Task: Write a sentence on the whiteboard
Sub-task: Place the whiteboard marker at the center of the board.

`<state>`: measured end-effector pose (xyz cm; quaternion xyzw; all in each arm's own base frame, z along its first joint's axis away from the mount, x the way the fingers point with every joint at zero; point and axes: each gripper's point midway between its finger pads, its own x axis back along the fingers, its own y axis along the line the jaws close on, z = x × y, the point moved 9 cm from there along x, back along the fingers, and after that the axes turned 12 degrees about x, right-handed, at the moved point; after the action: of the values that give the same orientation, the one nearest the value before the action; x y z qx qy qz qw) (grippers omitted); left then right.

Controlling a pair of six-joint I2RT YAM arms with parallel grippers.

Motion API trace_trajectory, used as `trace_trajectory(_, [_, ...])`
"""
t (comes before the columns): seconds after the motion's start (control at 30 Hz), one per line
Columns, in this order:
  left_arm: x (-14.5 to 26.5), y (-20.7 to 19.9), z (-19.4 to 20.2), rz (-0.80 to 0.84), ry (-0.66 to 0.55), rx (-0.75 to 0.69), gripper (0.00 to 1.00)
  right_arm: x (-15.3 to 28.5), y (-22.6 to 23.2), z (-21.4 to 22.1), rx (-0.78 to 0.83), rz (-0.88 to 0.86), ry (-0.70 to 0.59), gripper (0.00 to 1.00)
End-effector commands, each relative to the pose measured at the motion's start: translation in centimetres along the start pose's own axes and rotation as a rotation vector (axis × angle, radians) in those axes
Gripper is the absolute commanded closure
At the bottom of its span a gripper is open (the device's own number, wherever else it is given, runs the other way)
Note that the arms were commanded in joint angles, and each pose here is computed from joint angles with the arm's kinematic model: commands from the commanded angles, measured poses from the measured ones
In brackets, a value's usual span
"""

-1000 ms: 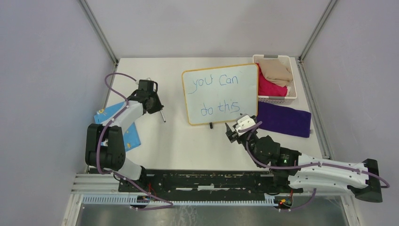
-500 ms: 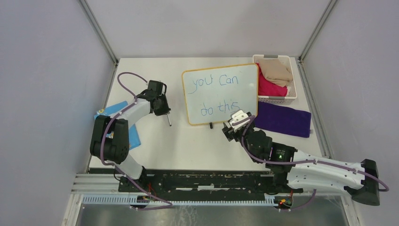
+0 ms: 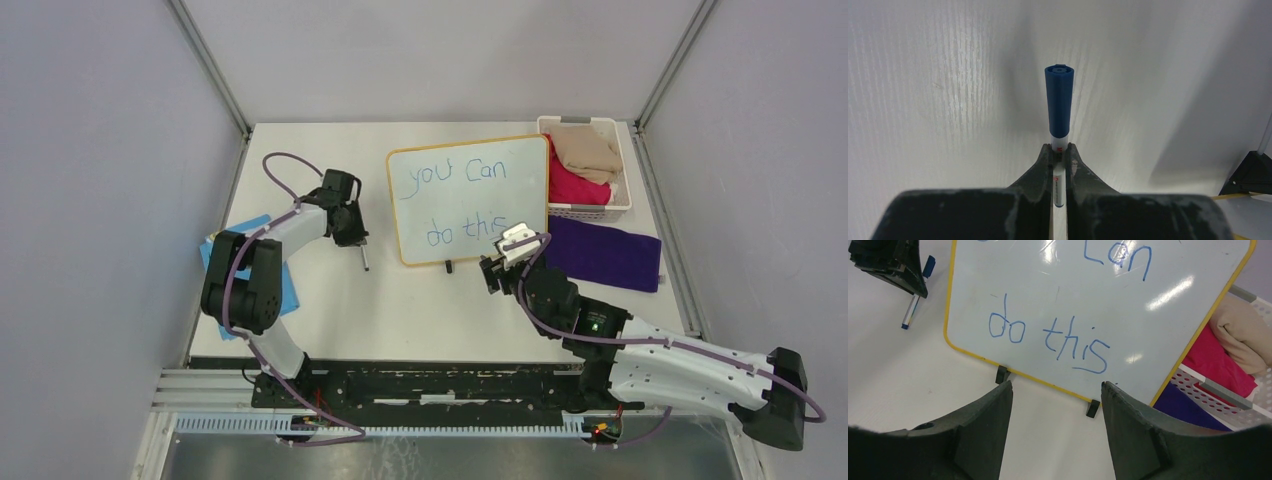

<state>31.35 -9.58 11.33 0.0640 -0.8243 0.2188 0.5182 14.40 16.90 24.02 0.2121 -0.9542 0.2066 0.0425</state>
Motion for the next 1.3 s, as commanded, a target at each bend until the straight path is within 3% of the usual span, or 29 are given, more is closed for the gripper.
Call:
trace_trajectory(0.0, [-0.1,-0.8,-0.8,0.015,-0.015,-0.056,0.89,-0.2,-0.3,0.4,-0.067,0.029,0.002,0.3])
trace_trajectory(0.4, [-0.8,-0.7,-0.5,-0.006,0.008,-0.071,0.88,-0.5,-0.3,0.6,-0.063,0.023,0.003,0.31])
trace_trajectory(0.93, [-1.4,-0.6,-0.2,-0.084,0.001,-0.115,0.72,-0.4,-0.5,0.7,-0.065,0.019,0.003,0.31])
trace_trajectory(1.27, [-1.6,-0.8,0.3,-0.138,-0.005,-0.165,0.73,-0.2,-0.7,0.7,-0.072,0.023,0.001,0.31])
